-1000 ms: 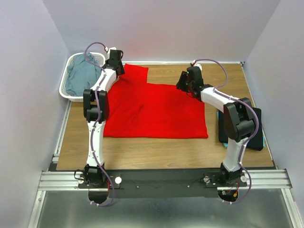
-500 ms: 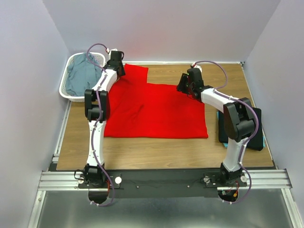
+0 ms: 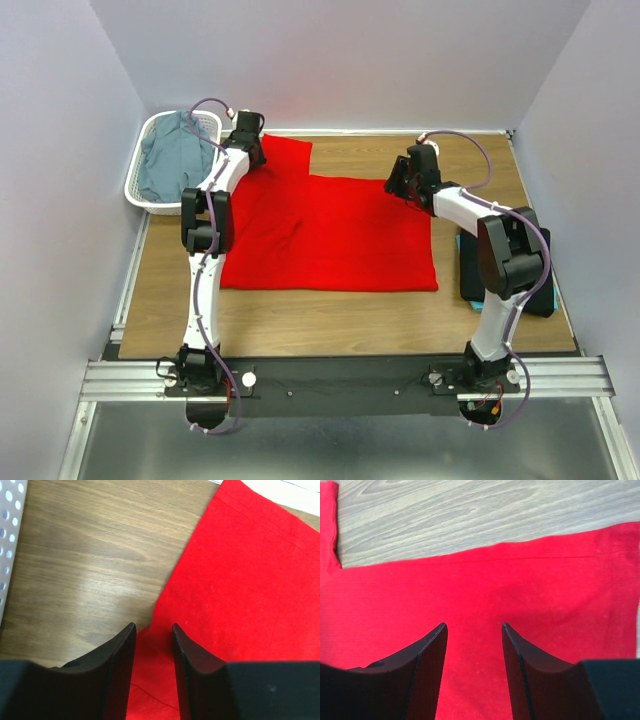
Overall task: Fold and stack the t-shirts
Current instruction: Fold the tshirt
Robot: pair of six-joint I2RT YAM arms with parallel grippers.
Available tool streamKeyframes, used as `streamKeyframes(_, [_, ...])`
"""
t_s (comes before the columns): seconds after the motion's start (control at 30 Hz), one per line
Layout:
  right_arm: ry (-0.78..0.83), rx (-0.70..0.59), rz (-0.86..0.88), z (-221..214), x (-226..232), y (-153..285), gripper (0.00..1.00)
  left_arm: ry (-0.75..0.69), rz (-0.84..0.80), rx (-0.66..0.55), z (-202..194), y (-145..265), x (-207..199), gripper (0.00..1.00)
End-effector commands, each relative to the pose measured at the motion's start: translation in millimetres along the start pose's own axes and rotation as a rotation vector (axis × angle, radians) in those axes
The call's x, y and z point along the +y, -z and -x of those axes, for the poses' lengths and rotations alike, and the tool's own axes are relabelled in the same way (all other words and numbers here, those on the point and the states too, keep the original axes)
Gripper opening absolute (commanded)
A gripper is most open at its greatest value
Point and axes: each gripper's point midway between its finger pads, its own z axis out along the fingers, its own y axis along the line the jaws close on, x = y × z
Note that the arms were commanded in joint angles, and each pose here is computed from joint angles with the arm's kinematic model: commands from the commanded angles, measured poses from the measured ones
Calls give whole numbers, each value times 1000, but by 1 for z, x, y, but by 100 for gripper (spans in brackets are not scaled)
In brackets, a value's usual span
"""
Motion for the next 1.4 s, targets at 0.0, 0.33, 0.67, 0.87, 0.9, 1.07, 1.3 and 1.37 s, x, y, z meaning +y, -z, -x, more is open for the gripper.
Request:
streamKeyframes(0.0, [-34, -7, 4, 7, -8, 9, 55, 15, -34, 5, 1, -1, -12, 39])
streamKeyframes(0.33, [-72, -6, -58, 11, -42, 1, 55, 31, -78, -49, 22, 10, -25, 6])
streamKeyframes(0.67, [-122, -13, -193, 28, -98, -23, 55, 13, -97, -95, 33, 23, -25, 0])
streamKeyframes(0.87, [-136, -16, -260, 33, -123, -47, 55, 11, -121, -102, 33, 23, -29, 0])
streamKeyframes(0.9, [-141, -18, -274, 34, -129, -49, 55, 15, -125, -99, 32, 22, -30, 0])
streamKeyframes(1.07, [-155, -27, -314, 40, -143, -62, 55, 23, -135, -81, 23, 18, -31, 0])
streamKeyframes(1.3, [-163, 1, -285, 39, -137, -76, 50, 26, -148, -76, 20, 16, -33, 0])
streamKeyframes(1.37, [-172, 7, -281, 38, -136, -76, 47, 29, -154, -79, 22, 17, -35, 0])
